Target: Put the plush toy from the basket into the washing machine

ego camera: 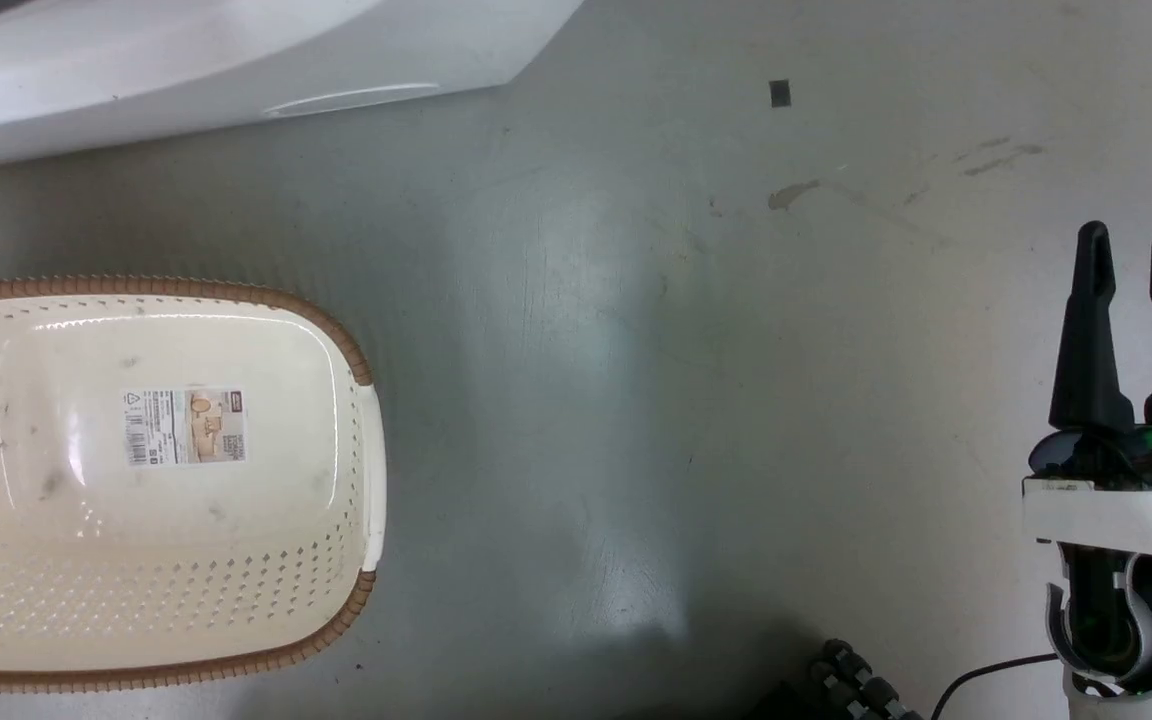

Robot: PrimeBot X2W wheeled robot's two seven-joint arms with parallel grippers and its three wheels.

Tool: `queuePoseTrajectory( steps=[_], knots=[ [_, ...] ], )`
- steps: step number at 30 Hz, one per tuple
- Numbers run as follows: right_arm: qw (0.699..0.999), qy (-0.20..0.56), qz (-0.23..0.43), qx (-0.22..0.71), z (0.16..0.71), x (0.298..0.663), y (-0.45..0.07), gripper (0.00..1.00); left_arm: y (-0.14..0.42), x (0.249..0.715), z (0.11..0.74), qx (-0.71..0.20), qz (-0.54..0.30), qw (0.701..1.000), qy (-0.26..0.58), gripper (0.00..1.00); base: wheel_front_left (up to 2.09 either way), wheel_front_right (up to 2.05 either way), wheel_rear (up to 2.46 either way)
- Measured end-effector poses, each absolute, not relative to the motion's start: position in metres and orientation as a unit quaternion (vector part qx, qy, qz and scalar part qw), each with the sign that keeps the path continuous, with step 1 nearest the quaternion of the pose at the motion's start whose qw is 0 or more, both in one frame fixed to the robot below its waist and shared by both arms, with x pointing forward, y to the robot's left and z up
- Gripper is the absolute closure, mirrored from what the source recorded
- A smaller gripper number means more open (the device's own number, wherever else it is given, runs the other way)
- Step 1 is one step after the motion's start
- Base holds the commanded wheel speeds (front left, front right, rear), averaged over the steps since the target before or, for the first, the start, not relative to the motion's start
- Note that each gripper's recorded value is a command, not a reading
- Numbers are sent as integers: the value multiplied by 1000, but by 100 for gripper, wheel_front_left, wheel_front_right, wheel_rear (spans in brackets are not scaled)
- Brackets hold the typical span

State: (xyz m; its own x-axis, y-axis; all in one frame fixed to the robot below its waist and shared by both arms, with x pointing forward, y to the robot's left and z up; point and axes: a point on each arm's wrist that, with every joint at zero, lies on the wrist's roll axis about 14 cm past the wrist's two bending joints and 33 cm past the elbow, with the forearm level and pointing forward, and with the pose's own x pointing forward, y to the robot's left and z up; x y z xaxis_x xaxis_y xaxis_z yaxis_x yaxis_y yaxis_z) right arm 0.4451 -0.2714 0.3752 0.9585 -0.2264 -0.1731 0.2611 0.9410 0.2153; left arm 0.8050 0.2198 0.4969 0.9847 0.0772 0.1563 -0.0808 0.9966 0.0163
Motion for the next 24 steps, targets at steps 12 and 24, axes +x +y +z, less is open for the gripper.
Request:
queuePoseTrajectory(
  steps=[12, 24],
  knots=[
    [983, 64, -105, 134, 382, 450, -258, 0, 218, 793, 493, 34, 29, 998, -44, 0, 0, 0, 0],
    [985, 33, -80, 151, 416, 445, -241, 0, 198, 749, 494, 48, -13, 999, 5, 0, 0, 0, 0]
  ],
)
